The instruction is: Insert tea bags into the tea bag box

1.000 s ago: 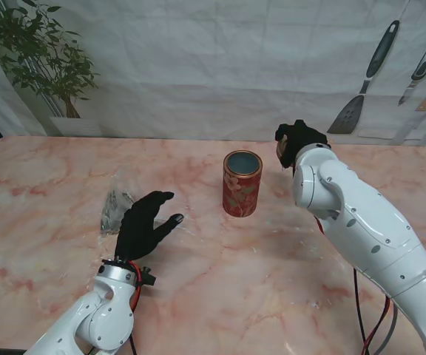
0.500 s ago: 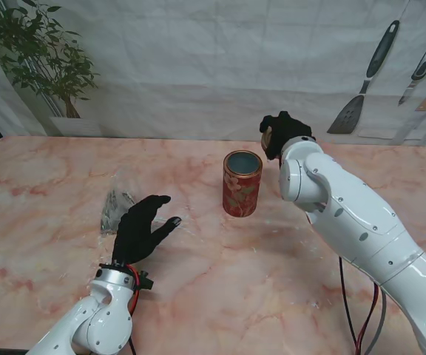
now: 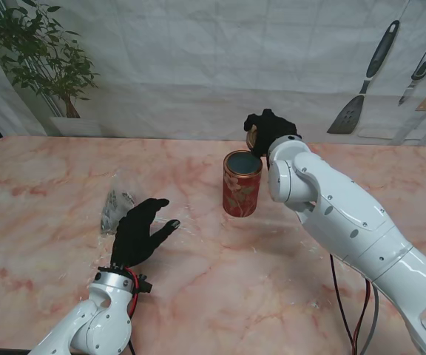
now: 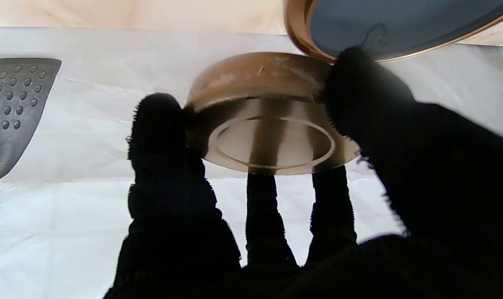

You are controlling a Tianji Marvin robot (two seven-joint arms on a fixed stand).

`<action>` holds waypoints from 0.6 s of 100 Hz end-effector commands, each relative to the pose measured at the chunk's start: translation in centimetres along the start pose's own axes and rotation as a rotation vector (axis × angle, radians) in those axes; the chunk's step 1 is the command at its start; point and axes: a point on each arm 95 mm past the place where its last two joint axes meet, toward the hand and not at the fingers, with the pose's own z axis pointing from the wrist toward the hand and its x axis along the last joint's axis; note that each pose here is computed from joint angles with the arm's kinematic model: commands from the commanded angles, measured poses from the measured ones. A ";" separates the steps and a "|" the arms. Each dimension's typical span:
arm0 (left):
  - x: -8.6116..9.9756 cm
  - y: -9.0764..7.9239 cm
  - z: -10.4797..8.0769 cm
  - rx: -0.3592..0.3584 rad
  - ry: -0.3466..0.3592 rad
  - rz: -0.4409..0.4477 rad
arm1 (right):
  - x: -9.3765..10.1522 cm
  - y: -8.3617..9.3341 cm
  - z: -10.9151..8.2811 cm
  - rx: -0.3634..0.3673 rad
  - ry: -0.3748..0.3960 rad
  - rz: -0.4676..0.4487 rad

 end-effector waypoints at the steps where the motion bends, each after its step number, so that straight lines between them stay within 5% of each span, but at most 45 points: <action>1: 0.1 0.1 0.0 -0.013 0.001 -0.003 | 0.8 0.0 -0.2 0.010 0.029 0.009; 60: 0.2 0.0 -0.2 -0.020 0.004 -0.005 | 3.5 -0.6 -1.1 -0.002 0.161 -0.002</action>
